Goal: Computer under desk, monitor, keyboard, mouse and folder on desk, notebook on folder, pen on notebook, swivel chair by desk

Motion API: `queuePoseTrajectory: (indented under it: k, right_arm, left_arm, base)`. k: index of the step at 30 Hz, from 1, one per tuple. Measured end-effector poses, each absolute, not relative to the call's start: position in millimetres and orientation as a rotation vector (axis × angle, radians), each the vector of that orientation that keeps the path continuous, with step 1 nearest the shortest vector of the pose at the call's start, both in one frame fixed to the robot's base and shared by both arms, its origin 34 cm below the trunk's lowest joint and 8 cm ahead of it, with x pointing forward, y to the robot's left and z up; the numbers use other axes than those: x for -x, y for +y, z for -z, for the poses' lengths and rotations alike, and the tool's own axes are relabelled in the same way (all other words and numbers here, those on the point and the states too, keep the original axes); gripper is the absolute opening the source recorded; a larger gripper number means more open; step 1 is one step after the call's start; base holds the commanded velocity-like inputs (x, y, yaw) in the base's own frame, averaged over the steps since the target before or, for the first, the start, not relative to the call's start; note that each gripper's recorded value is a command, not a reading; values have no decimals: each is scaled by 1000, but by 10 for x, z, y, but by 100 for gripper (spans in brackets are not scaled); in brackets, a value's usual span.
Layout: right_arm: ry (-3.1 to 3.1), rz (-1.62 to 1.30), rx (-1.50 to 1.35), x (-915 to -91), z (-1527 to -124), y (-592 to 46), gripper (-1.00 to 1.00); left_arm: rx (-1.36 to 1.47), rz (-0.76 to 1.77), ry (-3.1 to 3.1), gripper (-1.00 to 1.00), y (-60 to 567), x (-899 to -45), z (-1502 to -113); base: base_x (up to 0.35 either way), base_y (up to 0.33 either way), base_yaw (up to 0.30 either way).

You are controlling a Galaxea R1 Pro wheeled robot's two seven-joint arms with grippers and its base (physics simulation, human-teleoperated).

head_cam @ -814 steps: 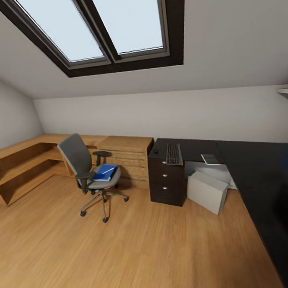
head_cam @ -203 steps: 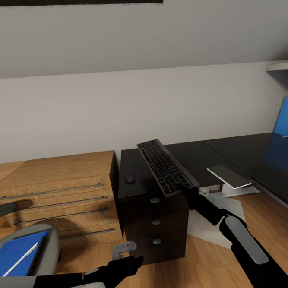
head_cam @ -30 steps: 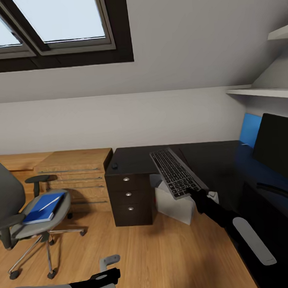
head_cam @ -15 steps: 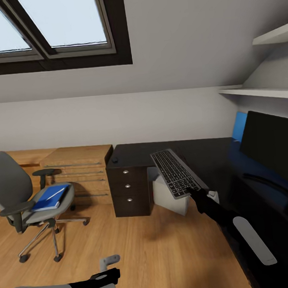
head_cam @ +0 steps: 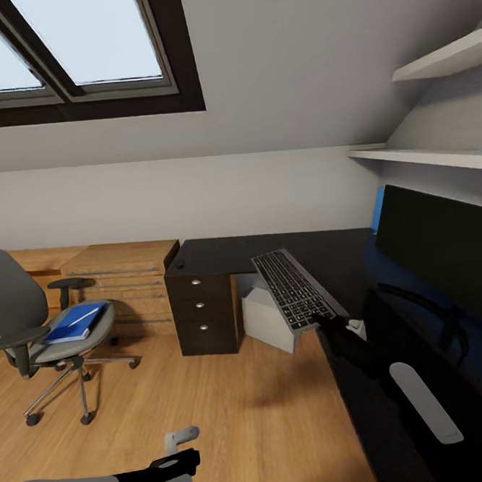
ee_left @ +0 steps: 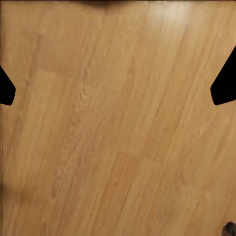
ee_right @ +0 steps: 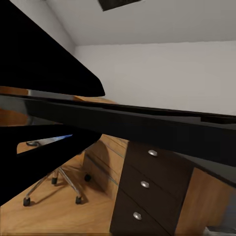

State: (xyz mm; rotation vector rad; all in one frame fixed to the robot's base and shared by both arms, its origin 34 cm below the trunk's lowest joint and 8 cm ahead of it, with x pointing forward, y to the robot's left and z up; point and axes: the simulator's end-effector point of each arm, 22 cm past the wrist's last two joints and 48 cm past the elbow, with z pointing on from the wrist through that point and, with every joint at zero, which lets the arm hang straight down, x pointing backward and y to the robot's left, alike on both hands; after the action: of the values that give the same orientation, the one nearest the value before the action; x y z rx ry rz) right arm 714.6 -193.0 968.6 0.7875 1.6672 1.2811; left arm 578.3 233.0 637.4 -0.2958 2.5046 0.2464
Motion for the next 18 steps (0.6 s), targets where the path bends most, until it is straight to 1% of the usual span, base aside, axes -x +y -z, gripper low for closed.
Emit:
queuePoseTrajectory:
  k: [3, 7, 11, 18]
  right_arm:
    - [1667, -1281, -788, -7146, -9687, -1931, -100]
    - [1668, -1280, -788, -7144, -9683, -1933, -100]
    - [1668, -1282, -790, -7143, -9680, -1928, -100]
    - [1667, -1286, -790, -7142, -9678, -1926, -100]
  left_arm:
    - [296, -247, 2505, 100, 2331, -5783, -6374]
    - [296, -246, 2504, 100, 2332, -5782, -6376]
    - [304, -268, 2494, 100, 2420, -5811, -6382]
    - [310, -285, 2487, 100, 2488, -5832, -6387]
  base:
    - [-217, -249, 0]
    - [-79, -305, 0]
    - [-6, -57, 0]
    - [-1, -9, 0]
